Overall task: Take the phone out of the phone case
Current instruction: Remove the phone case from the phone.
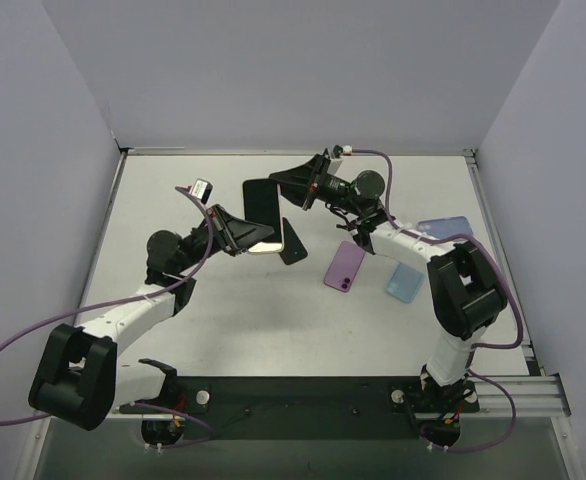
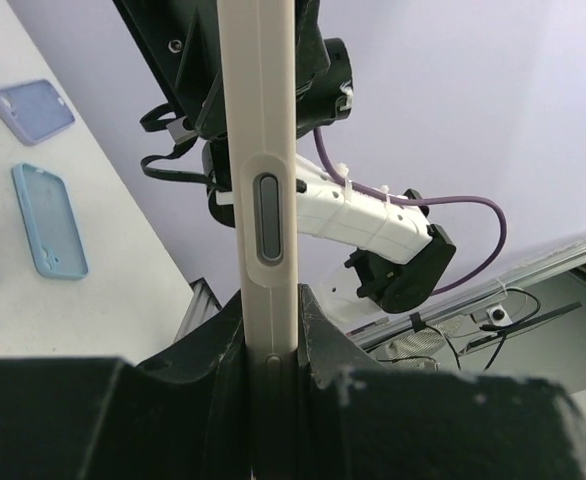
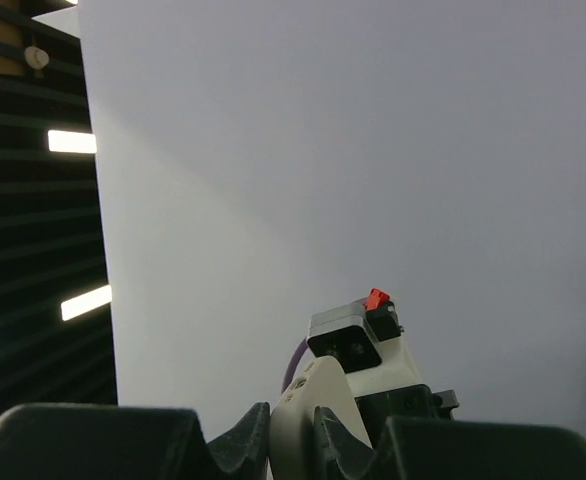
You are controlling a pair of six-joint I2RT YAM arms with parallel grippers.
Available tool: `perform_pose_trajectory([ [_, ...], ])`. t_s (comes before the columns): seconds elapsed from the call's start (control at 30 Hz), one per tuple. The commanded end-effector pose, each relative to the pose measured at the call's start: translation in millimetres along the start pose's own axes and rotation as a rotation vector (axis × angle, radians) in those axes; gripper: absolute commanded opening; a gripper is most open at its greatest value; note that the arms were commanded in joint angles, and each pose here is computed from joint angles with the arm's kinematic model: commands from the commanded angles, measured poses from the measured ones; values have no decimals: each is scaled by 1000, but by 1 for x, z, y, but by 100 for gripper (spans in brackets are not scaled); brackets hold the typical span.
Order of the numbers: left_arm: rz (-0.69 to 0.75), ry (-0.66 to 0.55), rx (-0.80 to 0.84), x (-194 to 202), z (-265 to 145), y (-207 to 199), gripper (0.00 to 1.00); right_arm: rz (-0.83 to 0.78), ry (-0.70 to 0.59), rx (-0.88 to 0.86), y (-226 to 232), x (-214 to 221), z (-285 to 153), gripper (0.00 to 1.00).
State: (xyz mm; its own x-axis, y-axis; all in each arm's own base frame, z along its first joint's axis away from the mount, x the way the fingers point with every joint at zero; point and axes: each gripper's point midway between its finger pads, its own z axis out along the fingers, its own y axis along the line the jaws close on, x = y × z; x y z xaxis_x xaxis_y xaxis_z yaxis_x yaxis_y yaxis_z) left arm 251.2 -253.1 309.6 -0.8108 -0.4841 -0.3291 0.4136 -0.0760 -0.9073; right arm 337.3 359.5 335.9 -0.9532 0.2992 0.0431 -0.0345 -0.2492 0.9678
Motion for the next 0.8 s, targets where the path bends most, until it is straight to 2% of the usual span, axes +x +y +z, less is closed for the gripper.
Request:
perform_pose_trajectory([
  [0.0, 283, 64, 199, -1, 8, -69, 0, 8, 90, -351, 104, 36, 2, 0],
  [0.23, 389, 61, 309, -4, 9, -106, 0, 160, 145, -430, 113, 50, 17, 0],
  [0.53, 485, 65, 411, -6, 8, -145, 0, 214, 160, -471, 123, 54, 29, 0],
  [0.77, 656, 90, 497, 2, 1, -170, 0, 225, 162, -510, 136, 58, 33, 0],
])
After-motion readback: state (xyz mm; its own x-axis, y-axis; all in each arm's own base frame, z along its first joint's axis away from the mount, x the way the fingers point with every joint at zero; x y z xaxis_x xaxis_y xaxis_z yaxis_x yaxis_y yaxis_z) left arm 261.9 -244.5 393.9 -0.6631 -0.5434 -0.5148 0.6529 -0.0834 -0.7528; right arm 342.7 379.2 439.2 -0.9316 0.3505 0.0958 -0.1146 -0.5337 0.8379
